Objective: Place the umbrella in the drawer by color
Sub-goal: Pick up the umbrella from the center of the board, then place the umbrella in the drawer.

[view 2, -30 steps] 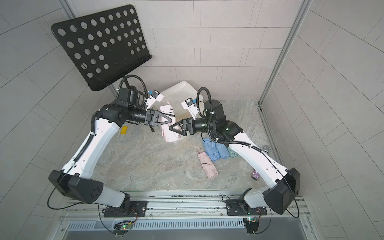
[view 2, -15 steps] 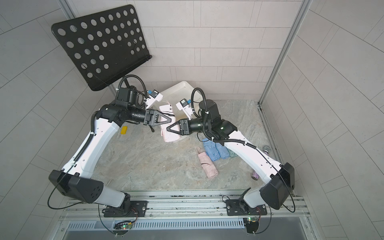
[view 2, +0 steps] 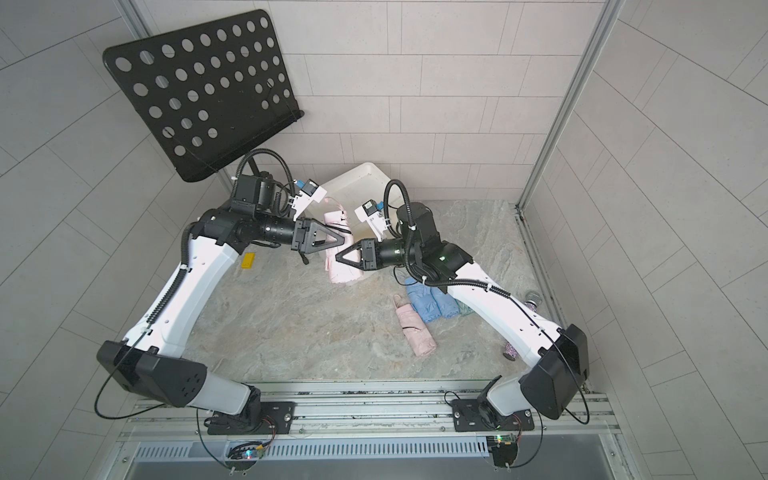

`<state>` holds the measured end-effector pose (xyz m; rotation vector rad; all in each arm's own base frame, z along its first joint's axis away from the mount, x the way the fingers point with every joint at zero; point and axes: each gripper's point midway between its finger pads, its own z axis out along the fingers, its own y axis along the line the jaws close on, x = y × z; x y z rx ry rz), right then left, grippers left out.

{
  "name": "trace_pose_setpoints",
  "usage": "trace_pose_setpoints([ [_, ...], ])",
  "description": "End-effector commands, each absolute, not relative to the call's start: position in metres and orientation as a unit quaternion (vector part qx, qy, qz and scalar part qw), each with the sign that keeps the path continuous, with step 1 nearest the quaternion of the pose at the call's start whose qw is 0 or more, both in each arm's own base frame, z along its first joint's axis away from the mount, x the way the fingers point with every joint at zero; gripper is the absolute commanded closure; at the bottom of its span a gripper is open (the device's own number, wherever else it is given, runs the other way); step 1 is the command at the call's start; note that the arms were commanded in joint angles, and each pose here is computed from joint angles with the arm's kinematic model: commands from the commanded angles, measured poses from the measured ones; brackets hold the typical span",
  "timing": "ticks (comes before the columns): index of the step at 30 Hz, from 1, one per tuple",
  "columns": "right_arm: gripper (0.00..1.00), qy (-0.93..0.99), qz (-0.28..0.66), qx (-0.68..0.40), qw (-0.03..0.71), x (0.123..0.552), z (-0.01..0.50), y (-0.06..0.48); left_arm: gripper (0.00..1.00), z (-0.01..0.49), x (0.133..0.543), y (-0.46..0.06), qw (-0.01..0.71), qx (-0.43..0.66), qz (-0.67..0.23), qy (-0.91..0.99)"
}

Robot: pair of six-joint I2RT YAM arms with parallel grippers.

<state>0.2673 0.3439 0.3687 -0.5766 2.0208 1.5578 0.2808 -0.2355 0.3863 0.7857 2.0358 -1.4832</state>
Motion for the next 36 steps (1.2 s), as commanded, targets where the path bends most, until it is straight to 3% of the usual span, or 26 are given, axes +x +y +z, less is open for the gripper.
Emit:
trace_pose_setpoints([
  [1, 0.72, 0.712, 0.588, -0.213, 0.32, 0.266, 0.41, 0.33, 0.19, 0.397, 0.284, -0.229, 0.288, 0.296, -0.512, 0.753],
  [10, 0.7, 0.708, 0.582, -0.144, 0.372, 0.295, 0.431, 0.298, 0.15, 0.388, 0.311, -0.205, 0.319, 0.252, -0.466, 0.786],
  [18, 0.71, 0.723, 0.56, -0.045, 0.402, 0.328, 0.443, 0.276, 0.15, 0.388, 0.336, -0.172, 0.377, 0.228, -0.368, 0.819],
  [25, 0.71, 0.744, 0.521, 0.074, 0.413, 0.357, 0.427, 0.253, 0.15, 0.389, 0.35, -0.151, 0.435, 0.221, -0.29, 0.823],
  [36, 0.72, 0.757, 0.451, 0.209, 0.424, 0.385, 0.39, 0.219, 0.15, 0.37, 0.361, -0.145, 0.438, 0.206, -0.27, 0.832],
])
